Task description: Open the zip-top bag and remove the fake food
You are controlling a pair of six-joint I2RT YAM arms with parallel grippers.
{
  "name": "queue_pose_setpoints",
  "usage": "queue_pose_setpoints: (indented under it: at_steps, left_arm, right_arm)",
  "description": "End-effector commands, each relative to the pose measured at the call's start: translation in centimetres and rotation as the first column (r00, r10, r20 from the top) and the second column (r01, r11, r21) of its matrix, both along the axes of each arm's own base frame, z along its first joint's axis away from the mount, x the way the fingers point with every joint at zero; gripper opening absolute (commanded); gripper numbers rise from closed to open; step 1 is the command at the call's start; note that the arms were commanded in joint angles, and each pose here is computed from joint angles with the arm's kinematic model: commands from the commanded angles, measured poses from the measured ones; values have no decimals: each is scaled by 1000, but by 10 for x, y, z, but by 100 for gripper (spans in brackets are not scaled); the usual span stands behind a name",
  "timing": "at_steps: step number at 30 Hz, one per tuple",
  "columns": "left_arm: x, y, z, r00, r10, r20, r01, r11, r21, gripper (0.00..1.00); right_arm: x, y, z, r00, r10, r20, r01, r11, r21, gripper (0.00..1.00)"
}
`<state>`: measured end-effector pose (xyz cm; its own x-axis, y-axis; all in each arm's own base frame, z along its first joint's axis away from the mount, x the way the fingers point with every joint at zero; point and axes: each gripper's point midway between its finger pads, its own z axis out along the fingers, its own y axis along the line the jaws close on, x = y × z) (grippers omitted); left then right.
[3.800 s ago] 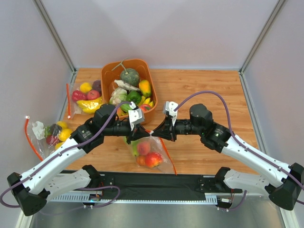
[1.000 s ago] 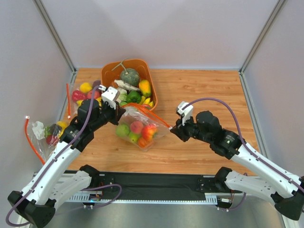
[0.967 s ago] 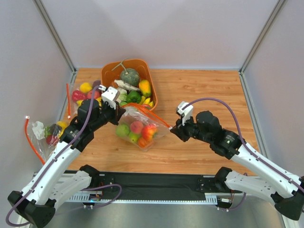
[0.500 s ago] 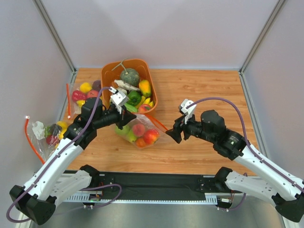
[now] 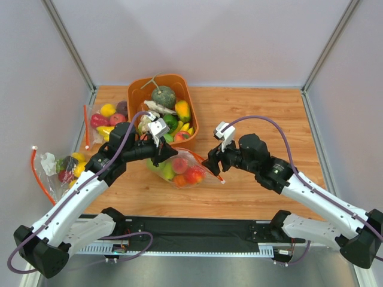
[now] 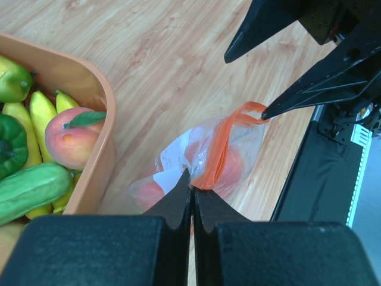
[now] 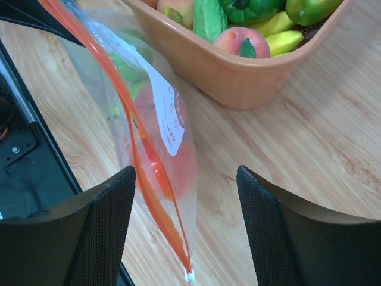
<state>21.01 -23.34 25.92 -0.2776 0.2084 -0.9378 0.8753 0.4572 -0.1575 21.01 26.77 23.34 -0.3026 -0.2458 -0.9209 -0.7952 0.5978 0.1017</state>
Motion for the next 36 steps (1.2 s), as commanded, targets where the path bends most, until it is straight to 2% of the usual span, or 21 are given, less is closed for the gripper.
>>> queue_pose_setpoints:
  at_steps: [1, 8, 13, 22, 30, 31, 32, 33, 34, 35, 36]
  left_arm:
    - [-2, -5, 14, 998, -49, 51, 49, 999, -17, 0]
    - [-8, -8, 15, 995, -81, 55, 82, 996, -23, 0]
    - [-14, -13, 14, 992, -120, 49, 121, 992, -32, 0]
    - [-15, -14, 11, 992, -124, 37, 125, 992, -22, 0]
    - [-15, -16, 11, 991, -129, 35, 129, 991, -22, 0]
    - [-16, -16, 11, 991, -131, 33, 132, 991, -22, 2]
    - [-16, -16, 12, 991, -130, 37, 131, 991, -23, 4]
    - [-16, -16, 12, 991, -130, 37, 131, 991, -23, 6]
    - [-16, -16, 12, 991, -128, 36, 129, 991, -24, 16]
    - [-15, -15, 13, 991, -126, 41, 127, 992, -23, 23]
    - [-15, -15, 12, 992, -118, 39, 119, 993, -21, 29]
  right_arm:
    - [13, 0, -2, 998, -36, 44, 36, 999, -3, 70]
    - [23, -1, -15, 996, -59, 62, 62, 997, -50, 70]
    - [18, 11, -32, 1000, 0, 12, 1, 998, -63, 71]
    - [4, 40, -24, 994, 107, -19, -106, 992, 65, 71]
    - [-4, 61, -30, 984, 171, -49, -166, 981, 99, 67]
    - [-3, 62, -32, 984, 169, -53, -164, 982, 96, 65]
    - [-3, 62, -32, 985, 164, -53, -159, 983, 95, 53]
    - [-2, 62, -33, 985, 161, -55, -156, 983, 93, 46]
    - [-2, 63, -33, 986, 158, -55, -153, 984, 92, 39]
    - [1, 61, -33, 988, 143, -53, -138, 986, 91, 24]
    - [2, 61, -31, 990, 135, -49, -131, 987, 93, 14]
